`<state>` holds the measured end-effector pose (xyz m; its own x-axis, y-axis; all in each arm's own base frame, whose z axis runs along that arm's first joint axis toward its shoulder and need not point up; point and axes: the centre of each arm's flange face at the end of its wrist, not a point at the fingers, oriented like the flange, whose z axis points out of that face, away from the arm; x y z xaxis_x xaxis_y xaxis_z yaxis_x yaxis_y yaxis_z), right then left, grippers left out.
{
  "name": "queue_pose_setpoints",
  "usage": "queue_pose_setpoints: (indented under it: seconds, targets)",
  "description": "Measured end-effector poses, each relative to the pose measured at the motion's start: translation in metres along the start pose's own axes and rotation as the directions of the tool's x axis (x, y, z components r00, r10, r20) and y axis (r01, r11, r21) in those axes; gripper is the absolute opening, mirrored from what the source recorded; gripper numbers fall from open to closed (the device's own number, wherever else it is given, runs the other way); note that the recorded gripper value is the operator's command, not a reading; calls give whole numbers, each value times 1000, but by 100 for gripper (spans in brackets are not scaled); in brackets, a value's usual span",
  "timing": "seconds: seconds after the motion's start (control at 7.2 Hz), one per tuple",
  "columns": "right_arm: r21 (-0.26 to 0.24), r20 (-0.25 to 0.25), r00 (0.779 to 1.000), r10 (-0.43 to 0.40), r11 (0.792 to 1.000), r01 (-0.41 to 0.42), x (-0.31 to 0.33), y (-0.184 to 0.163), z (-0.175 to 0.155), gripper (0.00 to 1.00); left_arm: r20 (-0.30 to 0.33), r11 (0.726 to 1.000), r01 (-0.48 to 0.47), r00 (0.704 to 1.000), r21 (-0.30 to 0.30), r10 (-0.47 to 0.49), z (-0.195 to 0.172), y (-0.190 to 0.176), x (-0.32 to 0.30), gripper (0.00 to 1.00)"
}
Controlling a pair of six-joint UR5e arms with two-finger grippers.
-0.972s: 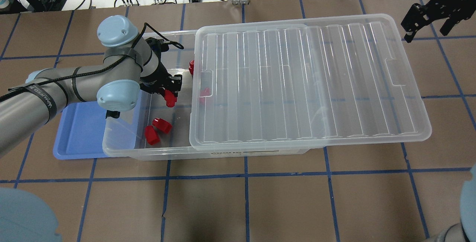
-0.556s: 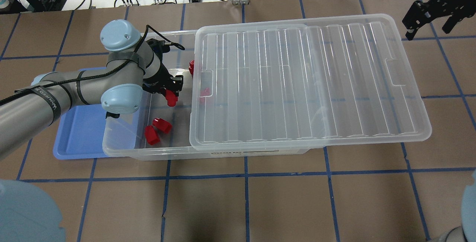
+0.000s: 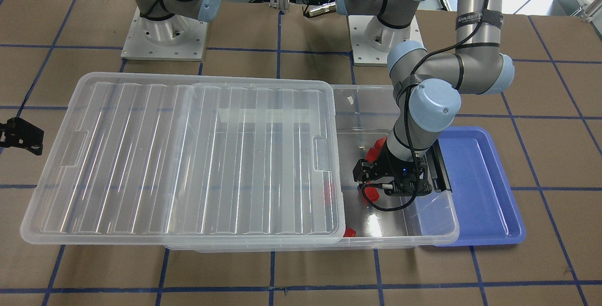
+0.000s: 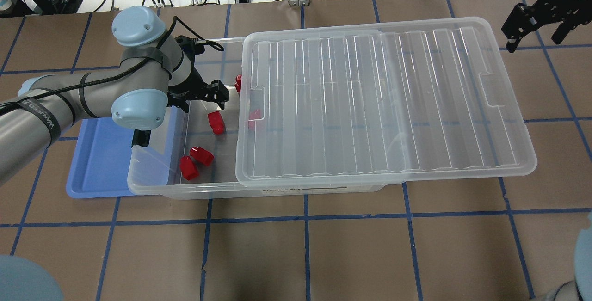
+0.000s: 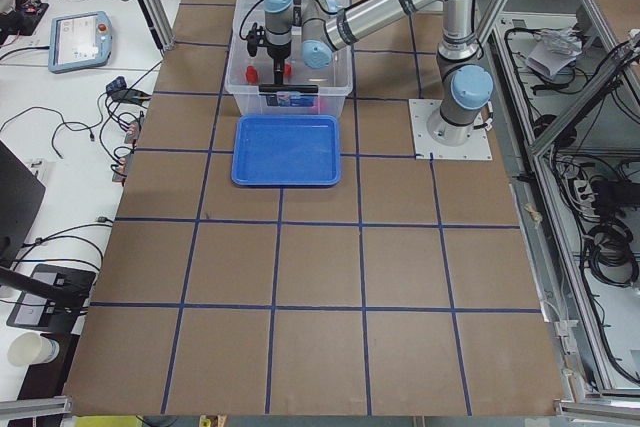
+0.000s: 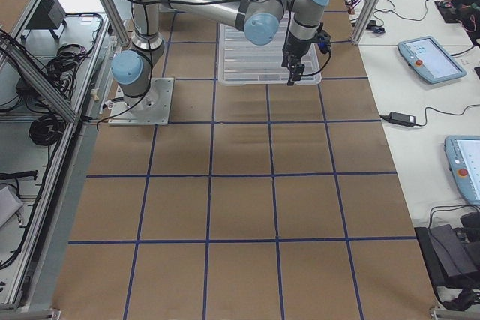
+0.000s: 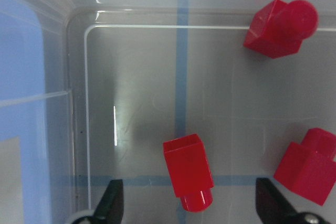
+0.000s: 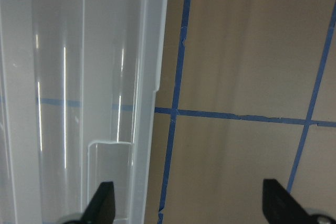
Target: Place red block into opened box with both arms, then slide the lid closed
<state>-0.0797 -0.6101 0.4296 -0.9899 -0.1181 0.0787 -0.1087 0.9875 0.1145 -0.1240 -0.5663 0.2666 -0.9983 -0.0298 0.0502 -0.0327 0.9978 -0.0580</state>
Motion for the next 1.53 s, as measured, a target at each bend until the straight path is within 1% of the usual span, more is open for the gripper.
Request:
queue_pose_setpoints:
  seconds: [0.28,0.42,0.56,0.69,0.83,0.97,1.11,1.25,1.53]
  targets:
    - [3,-5,1000,9,1000,-9,6,1,-2,100,6,999,0,1000,-35,0,-51,0,3,100]
    - [0,-4,1000,12,1000,-12,11,2,0,100,12,999,0,1000,-53,1,-85,0,4,100]
    - [-3,0,1000,15,1000,-15,15,2,4,100,15,998,0,1000,-70,1,-127,3,6,100]
    - [-11,5,1000,23,1000,-23,18,1,11,100,19,997,-2,1000,-74,3,-176,10,9,100]
    - [-24,9,999,35,999,-35,22,-1,19,100,38,998,-8,999,-64,10,-216,22,9,100]
    - [-38,15,999,49,998,-48,26,-2,28,100,61,999,-16,998,-47,19,-244,35,7,100]
    - [-53,22,998,60,997,-59,31,-3,38,100,71,999,-22,997,-25,24,-262,45,7,100]
    - [-64,27,997,72,995,-70,37,-2,46,100,76,1000,-23,997,-13,24,-271,52,6,100]
    - [-83,43,994,96,992,-93,43,0,61,100,61,1000,-29,998,5,29,-278,57,9,100]
